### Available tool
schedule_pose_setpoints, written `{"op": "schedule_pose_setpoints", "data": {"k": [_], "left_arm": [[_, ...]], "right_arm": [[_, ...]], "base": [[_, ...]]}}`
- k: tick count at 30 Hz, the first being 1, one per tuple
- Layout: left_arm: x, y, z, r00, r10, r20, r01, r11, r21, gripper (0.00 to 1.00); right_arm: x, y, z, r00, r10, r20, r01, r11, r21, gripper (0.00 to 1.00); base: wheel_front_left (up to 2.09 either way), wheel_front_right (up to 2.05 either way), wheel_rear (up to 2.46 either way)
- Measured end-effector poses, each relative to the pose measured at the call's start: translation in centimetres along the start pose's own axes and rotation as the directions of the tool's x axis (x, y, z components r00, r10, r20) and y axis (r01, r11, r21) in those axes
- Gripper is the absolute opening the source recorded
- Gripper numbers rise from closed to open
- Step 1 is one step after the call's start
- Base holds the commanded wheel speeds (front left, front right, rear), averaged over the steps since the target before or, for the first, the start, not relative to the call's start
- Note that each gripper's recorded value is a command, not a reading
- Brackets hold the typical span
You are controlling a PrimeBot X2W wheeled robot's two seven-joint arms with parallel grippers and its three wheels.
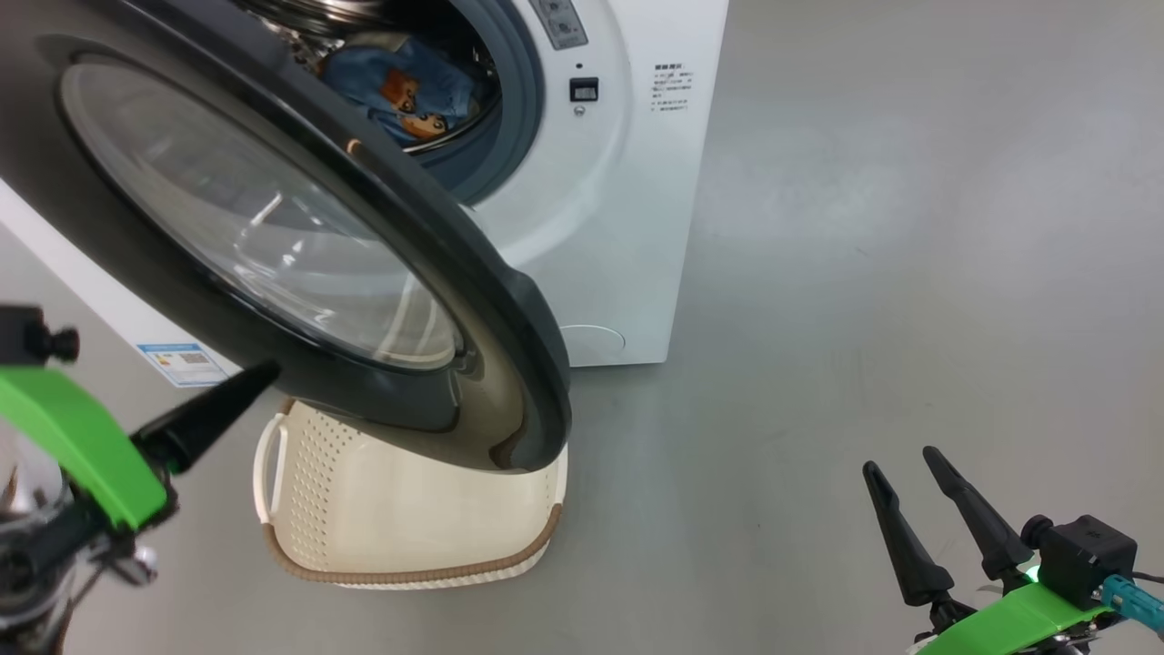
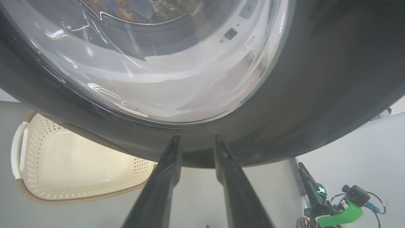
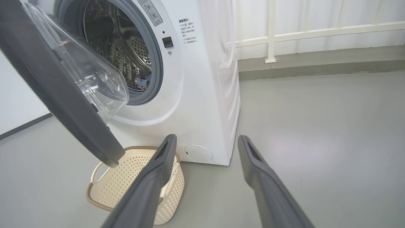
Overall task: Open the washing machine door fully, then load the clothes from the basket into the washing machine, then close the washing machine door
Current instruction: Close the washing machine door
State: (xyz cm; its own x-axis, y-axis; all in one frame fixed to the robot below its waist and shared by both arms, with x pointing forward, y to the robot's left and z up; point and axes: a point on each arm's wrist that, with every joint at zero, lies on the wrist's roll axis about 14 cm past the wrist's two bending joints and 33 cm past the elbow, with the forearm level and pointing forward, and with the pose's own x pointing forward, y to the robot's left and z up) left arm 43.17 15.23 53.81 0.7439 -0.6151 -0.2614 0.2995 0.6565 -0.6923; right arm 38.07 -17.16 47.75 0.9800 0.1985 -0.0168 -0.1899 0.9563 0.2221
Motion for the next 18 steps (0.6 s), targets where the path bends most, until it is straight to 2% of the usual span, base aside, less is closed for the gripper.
{"op": "schedule_pose_setpoints", "data": {"k": [2, 3, 9, 18], "left_arm": [[-0.7, 1.1, -0.7, 0.999, 0.042, 0.007, -0.043, 0.999, 0.006, 0.88], [-1.1, 1.8, -1.2, 0.998, 0.068, 0.008, -0.069, 0.998, 0.015, 1.00], [-2.8, 5.1, -4.3, 0.984, 0.176, 0.018, -0.176, 0.984, -0.010, 1.00], [-4.4, 8.1, -7.7, 0.960, 0.273, 0.062, -0.268, 0.960, -0.078, 1.00]], "right_arm": [[0.0, 0.0, 0.1, 1.000, 0.005, 0.002, -0.004, 1.000, -0.003, 1.00], [0.0, 0.0, 0.2, 1.000, 0.006, 0.003, -0.006, 1.000, -0.007, 1.00], [0.0, -0.2, 0.4, 1.000, 0.010, 0.005, -0.010, 1.000, -0.019, 1.00], [-0.7, -1.1, 0.0, 1.000, -0.011, -0.014, 0.011, 1.000, -0.030, 1.00]], "base": [[0.00, 0.00, 0.00], [0.00, 0.00, 0.00], [0.00, 0.00, 0.00], [0.00, 0.00, 0.00]]}}
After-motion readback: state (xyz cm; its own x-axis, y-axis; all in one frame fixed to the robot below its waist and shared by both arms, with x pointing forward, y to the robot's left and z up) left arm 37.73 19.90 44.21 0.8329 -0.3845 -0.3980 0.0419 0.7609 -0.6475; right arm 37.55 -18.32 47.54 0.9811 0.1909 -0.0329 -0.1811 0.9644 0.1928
